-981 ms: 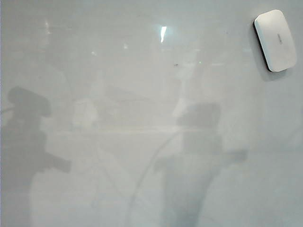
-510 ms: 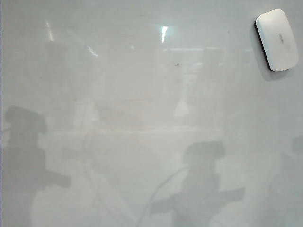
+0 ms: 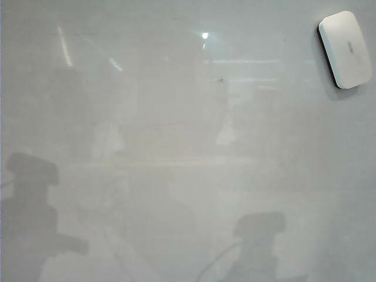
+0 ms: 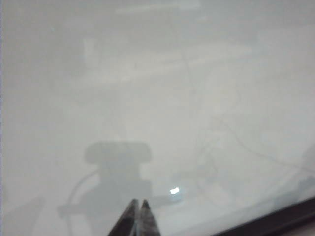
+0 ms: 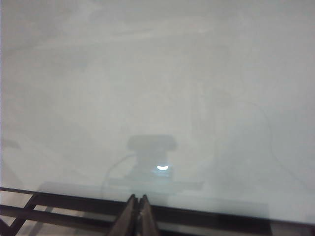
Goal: Grab the whiteboard eraser that is attached to the surface of the whiteboard and use it to clean the writing on the whiteboard.
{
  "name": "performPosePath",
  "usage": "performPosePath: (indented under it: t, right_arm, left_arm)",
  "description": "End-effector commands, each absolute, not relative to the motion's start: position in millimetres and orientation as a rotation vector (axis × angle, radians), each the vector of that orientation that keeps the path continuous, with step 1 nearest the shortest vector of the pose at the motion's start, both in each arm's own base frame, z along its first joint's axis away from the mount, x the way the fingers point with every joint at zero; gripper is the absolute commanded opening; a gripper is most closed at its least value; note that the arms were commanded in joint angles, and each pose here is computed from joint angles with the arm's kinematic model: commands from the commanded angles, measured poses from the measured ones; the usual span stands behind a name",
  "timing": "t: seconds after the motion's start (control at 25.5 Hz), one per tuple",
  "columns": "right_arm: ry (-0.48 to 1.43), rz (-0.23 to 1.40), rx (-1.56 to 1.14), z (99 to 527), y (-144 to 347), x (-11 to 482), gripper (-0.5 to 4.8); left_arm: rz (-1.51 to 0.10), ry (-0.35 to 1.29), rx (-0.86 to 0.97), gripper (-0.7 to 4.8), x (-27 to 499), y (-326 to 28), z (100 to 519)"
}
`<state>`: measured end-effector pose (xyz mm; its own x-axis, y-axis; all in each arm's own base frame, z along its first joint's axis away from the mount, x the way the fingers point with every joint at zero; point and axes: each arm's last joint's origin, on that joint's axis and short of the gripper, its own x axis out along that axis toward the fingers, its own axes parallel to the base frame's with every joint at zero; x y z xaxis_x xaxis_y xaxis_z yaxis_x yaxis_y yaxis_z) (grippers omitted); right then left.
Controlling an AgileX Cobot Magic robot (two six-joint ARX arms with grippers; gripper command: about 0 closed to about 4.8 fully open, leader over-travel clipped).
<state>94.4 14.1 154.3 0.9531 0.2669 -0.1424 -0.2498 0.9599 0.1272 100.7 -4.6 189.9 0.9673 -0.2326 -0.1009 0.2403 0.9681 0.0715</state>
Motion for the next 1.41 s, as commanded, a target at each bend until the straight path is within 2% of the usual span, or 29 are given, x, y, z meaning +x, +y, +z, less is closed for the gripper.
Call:
performPosePath:
  t: [0.04,0.12,0.63,1.41]
  right_arm:
    - [0.137,0.173,-0.061,155.5,11.1,94.8,0.00]
    - [0.176,0.104,-0.078,151.9,9.0,94.5,0.00]
    - [0.212,0.094,0.013,149.1,9.0,93.9,0.00]
    - [0.211,0.093,0.020,149.5,8.9,93.8,0.00]
  left_arm:
    - [-0.241,0.103,0.078,-0.05,102.1,-4.6,181.7]
    - [-0.238,0.112,0.078,-0.05,102.3,-4.5,179.3]
    - [-0.125,0.265,-0.014,-0.05,103.4,-1.4,142.6]
    - [-0.129,0.263,-0.015,-0.04,103.4,-1.5,142.7]
